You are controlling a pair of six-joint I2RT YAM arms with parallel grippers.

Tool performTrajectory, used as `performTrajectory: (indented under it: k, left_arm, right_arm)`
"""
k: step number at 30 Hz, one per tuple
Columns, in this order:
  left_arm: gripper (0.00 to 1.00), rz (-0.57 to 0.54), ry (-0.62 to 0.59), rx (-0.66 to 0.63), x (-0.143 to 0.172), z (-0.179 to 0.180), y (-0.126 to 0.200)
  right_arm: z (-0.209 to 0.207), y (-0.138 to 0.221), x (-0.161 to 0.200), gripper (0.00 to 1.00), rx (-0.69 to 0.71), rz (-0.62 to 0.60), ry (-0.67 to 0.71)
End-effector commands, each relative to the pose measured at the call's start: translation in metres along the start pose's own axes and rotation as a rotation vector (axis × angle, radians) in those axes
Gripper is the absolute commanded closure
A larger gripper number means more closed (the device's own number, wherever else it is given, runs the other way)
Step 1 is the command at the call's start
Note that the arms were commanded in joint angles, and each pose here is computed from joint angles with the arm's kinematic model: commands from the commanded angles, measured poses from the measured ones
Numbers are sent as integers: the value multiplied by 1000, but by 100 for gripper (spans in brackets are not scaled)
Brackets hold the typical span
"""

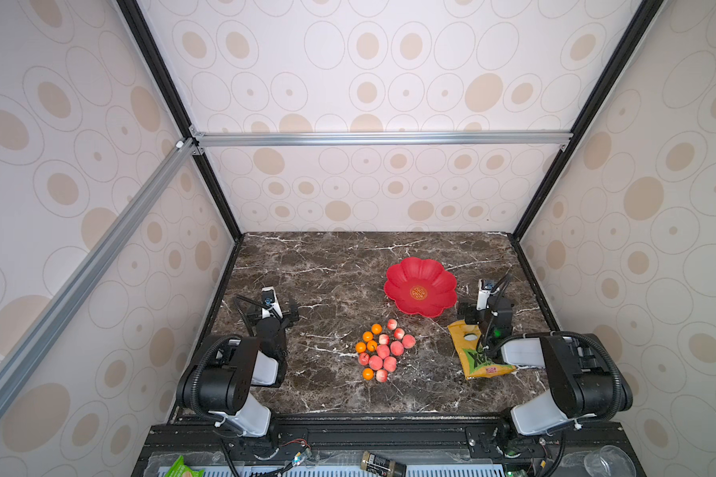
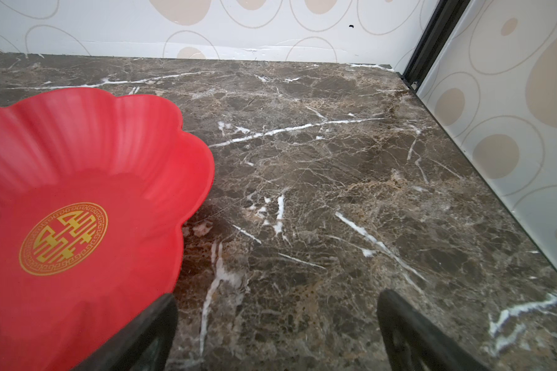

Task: Arrange fruit in a fruit bowl
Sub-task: Pick up the fruit from the center of the table.

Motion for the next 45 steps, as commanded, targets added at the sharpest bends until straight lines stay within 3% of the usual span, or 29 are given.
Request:
performTrajectory:
  k: [1,7,11,15,21,27,31,37,42,45]
  left_arm:
    - [2,-28,-1,-6,-7,0,-4]
    - [2,-62,-14,59,-11,-5,5]
    - [2,-117,2,20,-22,1,21]
    - [2,-79,29,-61,-31,4,20]
    - [2,-31,171,-154,-48,9,19]
    - [2,19,355,-318,-58,23,24]
    - [2,99,447,-355,-58,22,22]
    - [2,250,464,-202,-59,0,18]
    - [2,321,397,-99,-57,-30,31]
    - [2,361,363,-15,-55,-53,43]
  right_arm:
    - [-3,-2,-6,0,11,-17,3]
    - [-4,2,-9,1,19,-35,-4]
    - [-7,10,-17,0,30,-30,-6]
    - [-23,22,-29,0,150,2,-75]
    - [-36,45,-54,0,226,-3,-250]
    - [-36,66,-70,0,176,21,-394]
    - [-32,75,-72,0,132,96,-487]
    - [-13,80,-75,6,-46,211,-503]
    - [5,78,-66,13,-164,346,-536]
    - [25,79,-58,13,-201,428,-476]
Point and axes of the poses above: each gripper's point midway between its finger pads, its own y axis back along the fingers, its own z axis along the line the jaws close on, x = y × z, the point moved 7 cm from there along y, back along the fingers, and after that the axes turned 7 degrees about y, right-handed, at the moved point
